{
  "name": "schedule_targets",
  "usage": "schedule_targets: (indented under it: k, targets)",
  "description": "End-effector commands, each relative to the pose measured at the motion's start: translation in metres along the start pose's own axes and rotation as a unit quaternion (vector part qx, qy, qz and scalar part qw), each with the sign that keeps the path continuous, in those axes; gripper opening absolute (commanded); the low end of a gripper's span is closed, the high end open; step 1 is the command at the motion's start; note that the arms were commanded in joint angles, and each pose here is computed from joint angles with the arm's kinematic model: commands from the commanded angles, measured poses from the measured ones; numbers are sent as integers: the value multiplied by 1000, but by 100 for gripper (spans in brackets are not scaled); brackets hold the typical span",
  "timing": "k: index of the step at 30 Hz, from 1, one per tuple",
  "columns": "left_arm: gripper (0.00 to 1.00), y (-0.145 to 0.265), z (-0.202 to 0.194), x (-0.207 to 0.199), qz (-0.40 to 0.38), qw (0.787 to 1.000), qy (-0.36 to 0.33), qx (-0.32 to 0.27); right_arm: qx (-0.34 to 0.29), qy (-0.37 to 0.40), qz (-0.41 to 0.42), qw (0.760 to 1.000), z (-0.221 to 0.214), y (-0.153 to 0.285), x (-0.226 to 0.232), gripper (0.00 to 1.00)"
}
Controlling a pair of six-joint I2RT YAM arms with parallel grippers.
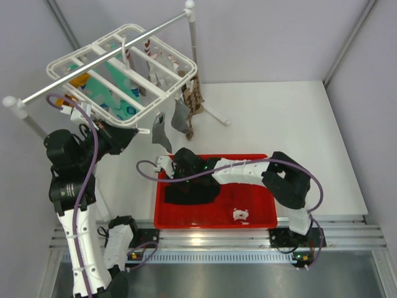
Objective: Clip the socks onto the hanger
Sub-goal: Pick up the sock from the bin.
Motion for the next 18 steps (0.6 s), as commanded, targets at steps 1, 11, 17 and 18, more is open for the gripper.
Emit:
schedule_targets:
  k: [1,11,17,18]
  targets:
    - [0,-3,-16,6,0,999,18,31,-88,13,15,996,58,53,21,0]
    - [0,0,-13,2,-2,999,19,26,-150,16,8,989,86,115,28,0]
    - [0,2,-12,-4,-14,999,24,27,-225,28,-4,974,118,160,29,0]
    - [0,2,-13,-5,-16,999,25,28,-238,33,-6,971,124,170,31,0]
Point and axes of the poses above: each gripper's point midway between its finger pads, its own y axis back along the fingers, its own x axis along the line the jaws close on, z = x × y, the point moved 2 cm from there along y, back along the fingers, and after that the axes turned 10 degrees about -y, right-handed, at the moved point
